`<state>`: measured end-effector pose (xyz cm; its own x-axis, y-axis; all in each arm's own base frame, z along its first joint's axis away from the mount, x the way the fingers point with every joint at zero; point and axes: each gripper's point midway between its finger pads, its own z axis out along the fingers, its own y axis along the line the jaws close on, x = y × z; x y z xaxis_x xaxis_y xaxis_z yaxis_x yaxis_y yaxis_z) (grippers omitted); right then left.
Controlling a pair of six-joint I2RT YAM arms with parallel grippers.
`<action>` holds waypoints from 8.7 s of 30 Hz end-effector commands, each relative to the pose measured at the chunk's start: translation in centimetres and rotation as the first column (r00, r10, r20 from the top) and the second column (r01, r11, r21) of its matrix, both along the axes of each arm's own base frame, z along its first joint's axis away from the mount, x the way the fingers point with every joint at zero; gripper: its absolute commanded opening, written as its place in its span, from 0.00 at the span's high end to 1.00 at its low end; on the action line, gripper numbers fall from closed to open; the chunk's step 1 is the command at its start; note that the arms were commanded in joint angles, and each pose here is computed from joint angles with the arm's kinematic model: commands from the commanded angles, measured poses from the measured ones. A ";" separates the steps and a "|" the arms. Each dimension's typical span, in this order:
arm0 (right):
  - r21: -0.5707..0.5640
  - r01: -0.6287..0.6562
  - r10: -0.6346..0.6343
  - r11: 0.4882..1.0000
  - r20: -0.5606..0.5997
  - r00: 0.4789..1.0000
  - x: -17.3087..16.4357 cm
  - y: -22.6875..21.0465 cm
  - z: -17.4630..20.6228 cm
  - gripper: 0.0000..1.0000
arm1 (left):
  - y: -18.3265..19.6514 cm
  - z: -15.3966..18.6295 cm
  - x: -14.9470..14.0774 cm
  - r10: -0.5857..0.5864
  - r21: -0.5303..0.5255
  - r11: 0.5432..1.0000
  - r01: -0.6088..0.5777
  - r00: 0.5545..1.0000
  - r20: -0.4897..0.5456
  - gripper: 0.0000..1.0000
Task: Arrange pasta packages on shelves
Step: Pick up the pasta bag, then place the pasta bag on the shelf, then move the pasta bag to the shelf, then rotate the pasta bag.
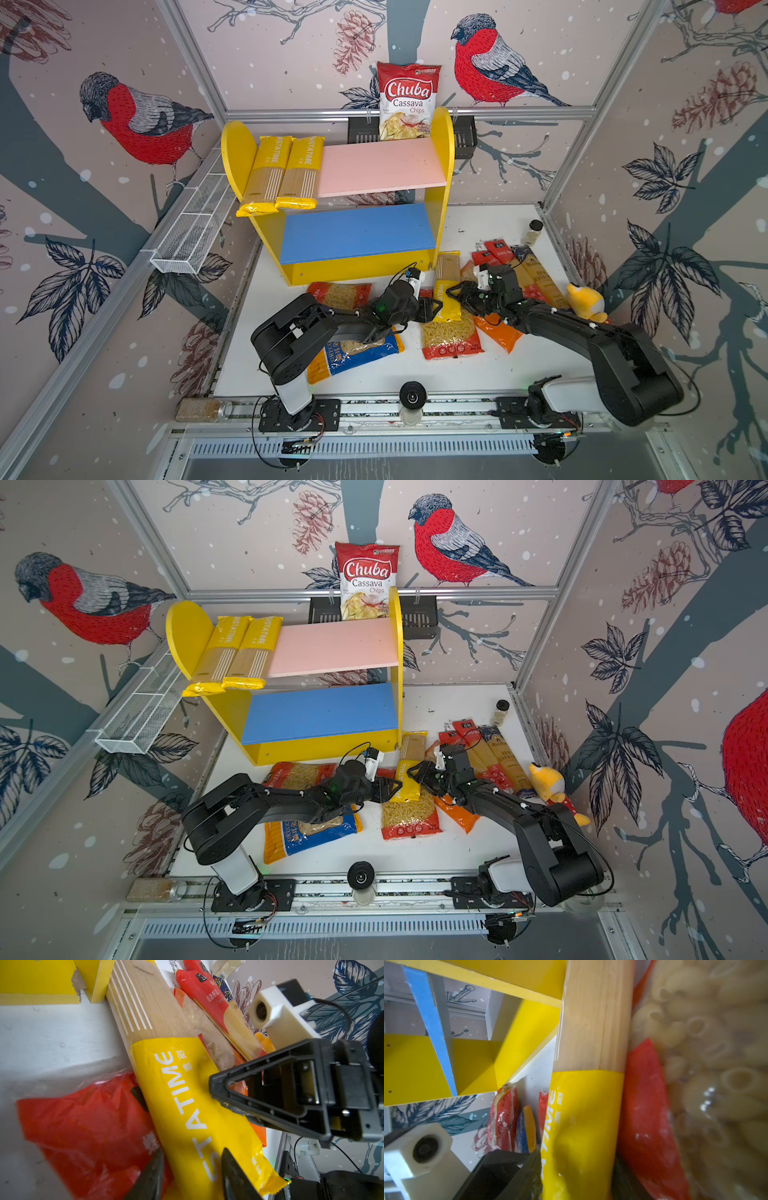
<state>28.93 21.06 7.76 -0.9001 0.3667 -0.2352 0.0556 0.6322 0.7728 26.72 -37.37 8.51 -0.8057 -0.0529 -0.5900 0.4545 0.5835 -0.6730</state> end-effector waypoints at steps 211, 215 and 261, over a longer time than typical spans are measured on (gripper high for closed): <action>-0.031 0.049 -0.039 0.998 0.267 0.963 2.0 5.9 9.9 0.33 | 11.6 20.4 -3.5 0.235 -0.077 0.968 -0.237 0.764 0.601 0.25; -0.113 0.075 -0.048 0.991 0.221 0.974 1.6 2.8 7.0 0.33 | 10.2 17.3 -3.7 0.186 -0.047 0.980 -0.194 0.806 0.562 0.25; -0.378 0.320 -0.315 0.869 0.078 0.946 0.7 -13.2 1.1 0.18 | 3.7 10.0 -2.4 0.014 0.076 0.996 -0.054 0.892 0.451 0.25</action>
<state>29.79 6.97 8.24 -0.7259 0.5118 -0.4594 0.3077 0.8391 0.4486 24.13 -33.06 17.25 -0.4754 0.0218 -0.8795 0.6594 0.6706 -0.3398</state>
